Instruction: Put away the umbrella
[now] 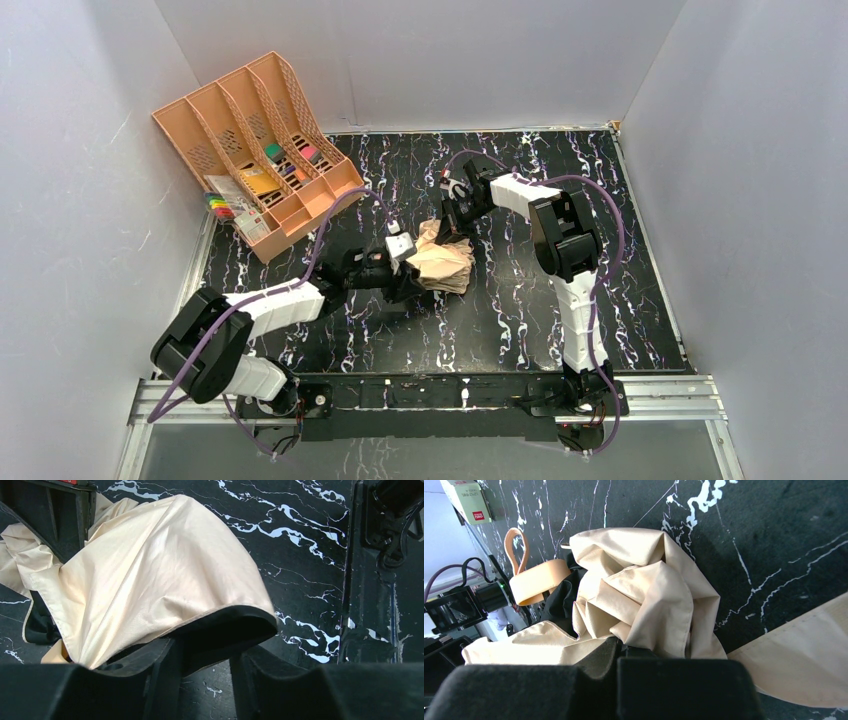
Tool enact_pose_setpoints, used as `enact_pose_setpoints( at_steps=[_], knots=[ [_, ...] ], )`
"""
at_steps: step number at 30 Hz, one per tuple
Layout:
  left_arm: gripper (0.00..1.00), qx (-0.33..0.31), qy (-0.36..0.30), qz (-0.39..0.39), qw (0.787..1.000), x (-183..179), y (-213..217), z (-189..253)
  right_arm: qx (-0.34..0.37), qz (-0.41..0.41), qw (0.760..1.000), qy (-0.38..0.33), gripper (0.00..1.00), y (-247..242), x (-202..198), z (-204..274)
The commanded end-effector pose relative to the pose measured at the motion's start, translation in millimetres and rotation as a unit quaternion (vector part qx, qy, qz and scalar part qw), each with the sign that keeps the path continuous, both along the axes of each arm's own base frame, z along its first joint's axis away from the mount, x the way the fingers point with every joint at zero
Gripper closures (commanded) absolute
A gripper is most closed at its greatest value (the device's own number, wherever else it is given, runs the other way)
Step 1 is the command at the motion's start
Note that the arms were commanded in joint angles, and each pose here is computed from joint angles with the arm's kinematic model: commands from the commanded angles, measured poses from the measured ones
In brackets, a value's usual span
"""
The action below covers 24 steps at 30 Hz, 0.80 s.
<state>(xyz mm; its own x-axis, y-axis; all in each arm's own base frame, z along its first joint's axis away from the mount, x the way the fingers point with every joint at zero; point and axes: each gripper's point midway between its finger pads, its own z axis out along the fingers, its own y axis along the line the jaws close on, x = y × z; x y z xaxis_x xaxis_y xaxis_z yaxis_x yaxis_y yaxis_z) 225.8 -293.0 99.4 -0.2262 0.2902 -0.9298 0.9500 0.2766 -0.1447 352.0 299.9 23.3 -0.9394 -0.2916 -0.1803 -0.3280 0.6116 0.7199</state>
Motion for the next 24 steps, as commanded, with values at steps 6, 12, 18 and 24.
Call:
enact_pose_setpoints(
  at_steps=[6,12,18,24],
  knots=[
    [1.0,-0.059,0.057,0.026,0.996,-9,-3,44,-0.124,-0.02,0.991,-0.045,1.0,-42,19,-67],
    [1.0,-0.1,0.074,0.062,0.99,-22,1,79,-0.132,-0.031,0.99,-0.043,1.0,-43,22,-71],
    [1.0,-0.099,0.099,0.051,0.989,-65,-19,93,-0.141,-0.042,0.988,-0.042,1.0,-44,26,-74],
    [1.0,-0.095,0.148,0.037,0.984,-102,-38,97,-0.146,-0.047,0.987,-0.04,1.0,-45,27,-77]
  ],
)
